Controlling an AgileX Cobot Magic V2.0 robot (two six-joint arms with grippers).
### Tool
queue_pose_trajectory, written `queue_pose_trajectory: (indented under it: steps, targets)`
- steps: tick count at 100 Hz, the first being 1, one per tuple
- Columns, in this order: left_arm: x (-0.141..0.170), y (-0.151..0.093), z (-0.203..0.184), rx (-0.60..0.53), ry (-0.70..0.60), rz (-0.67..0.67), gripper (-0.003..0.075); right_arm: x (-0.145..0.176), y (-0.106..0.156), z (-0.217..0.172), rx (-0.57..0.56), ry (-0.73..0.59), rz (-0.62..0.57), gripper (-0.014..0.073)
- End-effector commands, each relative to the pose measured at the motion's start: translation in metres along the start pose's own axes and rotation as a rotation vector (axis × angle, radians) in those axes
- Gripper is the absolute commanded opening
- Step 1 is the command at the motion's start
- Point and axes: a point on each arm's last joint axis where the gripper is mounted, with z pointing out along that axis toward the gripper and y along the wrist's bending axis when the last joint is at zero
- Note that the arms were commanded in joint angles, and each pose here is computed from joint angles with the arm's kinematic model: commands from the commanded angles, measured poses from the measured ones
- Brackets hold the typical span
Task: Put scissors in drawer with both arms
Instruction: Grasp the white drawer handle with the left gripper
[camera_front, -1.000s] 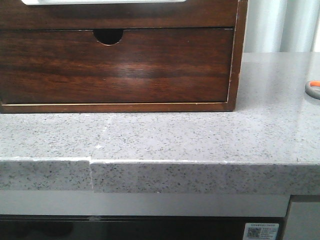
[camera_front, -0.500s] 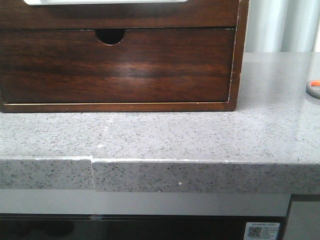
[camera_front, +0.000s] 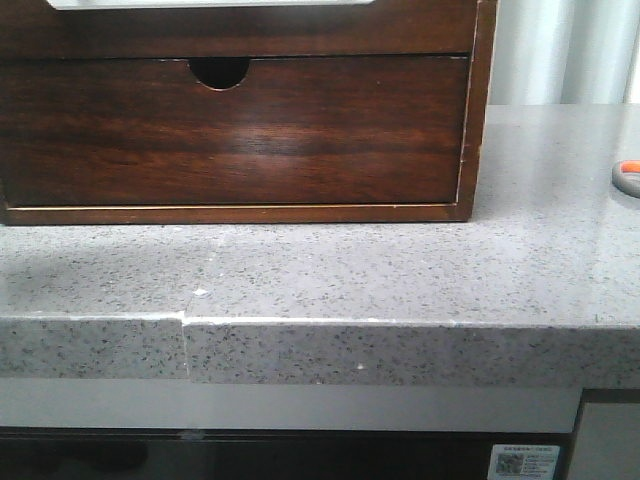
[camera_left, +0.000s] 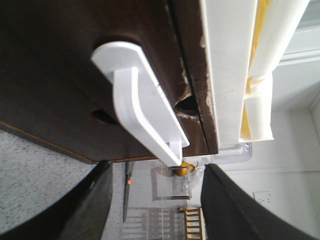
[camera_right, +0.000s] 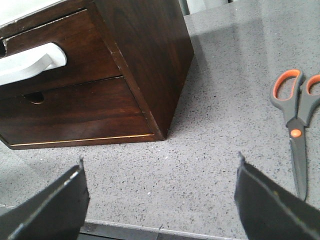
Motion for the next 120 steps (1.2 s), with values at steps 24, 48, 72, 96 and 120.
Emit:
queue_pose_trajectory:
  steps: [24, 48, 72, 96, 120]
  targets:
    - [-0.014, -0.018, 0.035, 0.075, 0.061, -0.058, 0.0359, -0.015, 0.003, -0.001, 0.000, -0.070, -0.016, 0.0545]
    - [-0.020, -0.005, 0.053, 0.032, 0.079, -0.093, 0.0298, -0.014, 0.003, -0.001, 0.000, -0.057, -0.016, 0.0545]
    - [-0.022, -0.003, 0.055, 0.024, 0.075, -0.058, -0.0019, -0.013, 0.003, -0.001, 0.000, -0.049, -0.016, 0.0545]
    - [-0.002, -0.022, 0.046, 0.053, 0.073, 0.000, -0.0019, -0.013, 0.003, -0.001, 0.000, -0.048, -0.016, 0.0545]
    - [0.045, -0.036, 0.025, 0.095, 0.133, 0.059, -0.0019, -0.014, 0.003, -0.001, 0.000, -0.055, -0.016, 0.0545]
